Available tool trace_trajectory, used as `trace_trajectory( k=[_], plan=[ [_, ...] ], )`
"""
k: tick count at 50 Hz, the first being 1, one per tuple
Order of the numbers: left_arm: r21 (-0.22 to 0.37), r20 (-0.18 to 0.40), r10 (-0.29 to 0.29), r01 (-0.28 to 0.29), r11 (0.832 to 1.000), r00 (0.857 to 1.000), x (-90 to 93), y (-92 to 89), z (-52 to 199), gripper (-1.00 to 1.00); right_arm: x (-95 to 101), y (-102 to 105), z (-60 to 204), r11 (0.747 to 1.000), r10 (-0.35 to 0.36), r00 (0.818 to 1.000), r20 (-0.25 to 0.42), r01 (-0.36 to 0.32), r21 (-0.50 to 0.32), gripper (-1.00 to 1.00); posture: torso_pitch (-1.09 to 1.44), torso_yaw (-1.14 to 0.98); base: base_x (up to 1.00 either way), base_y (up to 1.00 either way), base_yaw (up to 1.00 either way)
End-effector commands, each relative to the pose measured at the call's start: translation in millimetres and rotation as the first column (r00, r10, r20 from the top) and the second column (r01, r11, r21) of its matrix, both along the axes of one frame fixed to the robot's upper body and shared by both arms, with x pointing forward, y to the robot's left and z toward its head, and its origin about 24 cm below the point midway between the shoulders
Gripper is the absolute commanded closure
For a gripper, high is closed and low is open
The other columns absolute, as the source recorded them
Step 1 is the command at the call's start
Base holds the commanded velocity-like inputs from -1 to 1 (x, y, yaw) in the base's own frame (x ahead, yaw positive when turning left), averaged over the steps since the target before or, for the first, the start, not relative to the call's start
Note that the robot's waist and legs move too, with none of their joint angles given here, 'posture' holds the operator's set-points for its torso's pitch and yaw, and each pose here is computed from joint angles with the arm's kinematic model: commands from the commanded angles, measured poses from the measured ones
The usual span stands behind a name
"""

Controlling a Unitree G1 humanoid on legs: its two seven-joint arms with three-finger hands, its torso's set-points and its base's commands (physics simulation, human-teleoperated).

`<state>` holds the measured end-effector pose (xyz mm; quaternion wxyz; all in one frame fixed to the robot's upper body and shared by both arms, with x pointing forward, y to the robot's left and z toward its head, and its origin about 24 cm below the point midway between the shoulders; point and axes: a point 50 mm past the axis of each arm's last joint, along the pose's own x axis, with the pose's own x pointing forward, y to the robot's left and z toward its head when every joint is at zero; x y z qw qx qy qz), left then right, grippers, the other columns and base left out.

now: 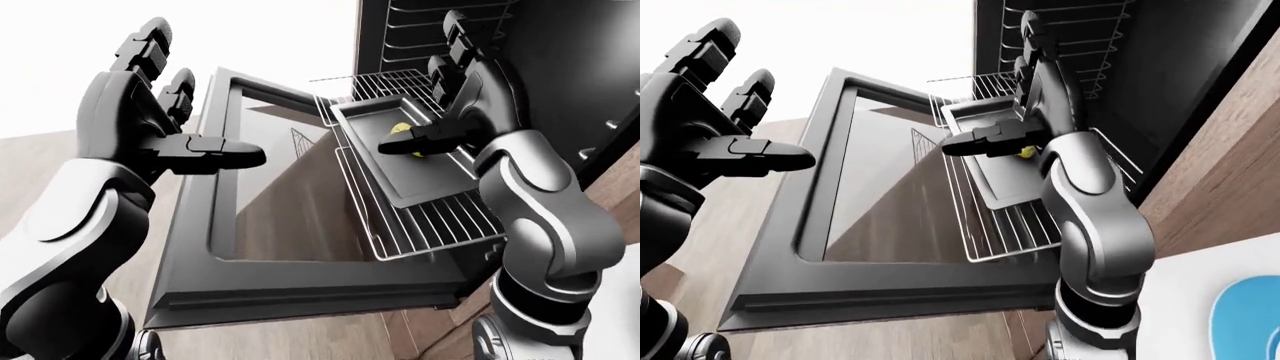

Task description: Pick the corn from the oven and place it on the plate on the counter.

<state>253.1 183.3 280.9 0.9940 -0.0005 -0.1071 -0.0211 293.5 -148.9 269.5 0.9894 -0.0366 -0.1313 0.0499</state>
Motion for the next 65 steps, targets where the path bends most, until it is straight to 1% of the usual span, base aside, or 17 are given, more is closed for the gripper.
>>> trace_trajectory(
  k=[1,3,6,12,13,15,17,19,25,35,42,47,50,55,57,62,65],
  plan=[
    [-0.005,0.09,0.027,-0.027,1.0,0.996,-5.8,4.2,14,-1.0,-1.6,-2,16,1.0,-0.008,0.996,0.091,0.01,-0.025,-1.0,0.0,0.0,0.0,0.0,0.0],
    [-0.003,0.095,0.03,-0.029,1.0,0.995,-5.9,4.9,15,-1.0,6.4,-3,15,0.999,-0.026,0.997,0.071,0.029,-0.042,-1.0,0.0,0.0,0.0,0.0,0.0],
    [0.013,0.105,0.028,-0.03,0.999,0.994,-5.4,4.4,16,-1.0,22.5,-8,17,0.991,-0.08,0.996,0.039,0.084,-0.107,-1.0,0.0,0.0,0.0,0.0,0.0],
    [0.03,0.115,0.027,-0.031,0.999,0.993,-7.4,7.6,18,-1.0,53.5,-16,19,0.969,-0.135,0.991,-0.007,0.131,-0.208,-1.0,0.0,0.0,0.0,0.0,0.0],
    [0.021,0.108,0.029,-0.031,0.999,0.994,-7.4,8.3,18,-1.0,56.3,-18,19,0.966,-0.145,0.989,-0.01,0.139,-0.219,-1.0,0.0,0.0,0.0,0.0,0.0],
    [0.021,0.132,0.011,-0.014,1.0,0.991,-12.0,8.0,20,-1.0,61.2,-25,17,0.95,-0.172,0.985,-0.016,0.162,-0.266,-1.0,0.02,0.0,0.0,0.0,0.0],
    [0.035,0.139,0.007,-0.012,0.999,0.99,-13.3,7.1,21,-1.0,68.7,-30,15,0.938,-0.194,0.981,-0.026,0.178,-0.296,-1.0,0.04,0.0,0.0,0.0,0.0],
    [0.04,0.138,0.003,-0.009,0.999,0.99,-14.2,7.4,21,-1.0,73.9,-34,15,0.918,-0.218,0.976,-0.025,0.197,-0.344,-1.0,0.06,0.0,0.0,0.0,0.0],
    [0.044,0.145,0.002,-0.008,0.999,0.989,-16.3,10.2,24,-1.0,84.1,-41,9,0.876,-0.258,0.964,-0.059,0.207,-0.436,-1.0,0.12,0.0,0.0,0.0,0.0],
    [0.054,0.149,0.014,-0.022,0.998,0.989,-17.0,13.3,27,-1.0,100.5,-44,3,0.84,-0.284,0.956,-0.076,0.21,-0.5,-1.0,0.22,0.0,0.0,0.0,0.0],
    [0.056,0.15,0.017,-0.025,0.998,0.989,-17.4,14.5,28,-1.0,109.1,-47,-5,0.828,-0.305,0.949,-0.081,0.222,-0.516,-1.0,0.29,0.0,0.0,0.0,0.0],
    [0.064,0.152,0.016,-0.026,0.998,0.988,-17.8,13.4,31,-1.0,113.6,-48,-8,0.817,-0.315,0.945,-0.083,0.225,-0.531,-0.7,0.34,0.0,0.0,0.0,0.0],
    [0.065,0.154,0.018,-0.028,0.997,0.988,-18.6,14.5,33,-1.0,117.6,-49,-12,0.812,-0.322,0.943,-0.088,0.227,-0.537,-0.62,0.37,0.0,0.0,0.0,0.0],
    [0.065,0.154,0.017,-0.027,0.998,0.988,-21.0,15.8,32,-1.0,122.9,-51,-19,0.805,-0.342,0.935,-0.096,0.239,-0.542,-0.6,0.42,0.0,0.0,0.0,0.0],
    [0.062,0.156,0.019,-0.029,0.998,0.988,-22.2,17.1,33,-1.0,125.1,-54,-23,0.804,-0.356,0.929,-0.102,0.249,-0.54,-0.62,0.44,0.0,0.0,0.0,0.0],
    [0.068,0.159,0.02,-0.031,0.997,0.987,-24.2,17.2,34,-1.0,129.5,-61,-31,0.789,-0.398,0.911,-0.11,0.279,-0.547,-0.56,0.49,0.0,0.0,0.0,0.0],
    [0.068,0.159,0.023,-0.034,0.997,0.987,-25.3,19.4,35,-1.0,130.9,-58,-34,0.783,-0.401,0.909,-0.113,0.276,-0.557,-0.15,0.52,0.0,0.0,0.0,0.0]
  ],
)
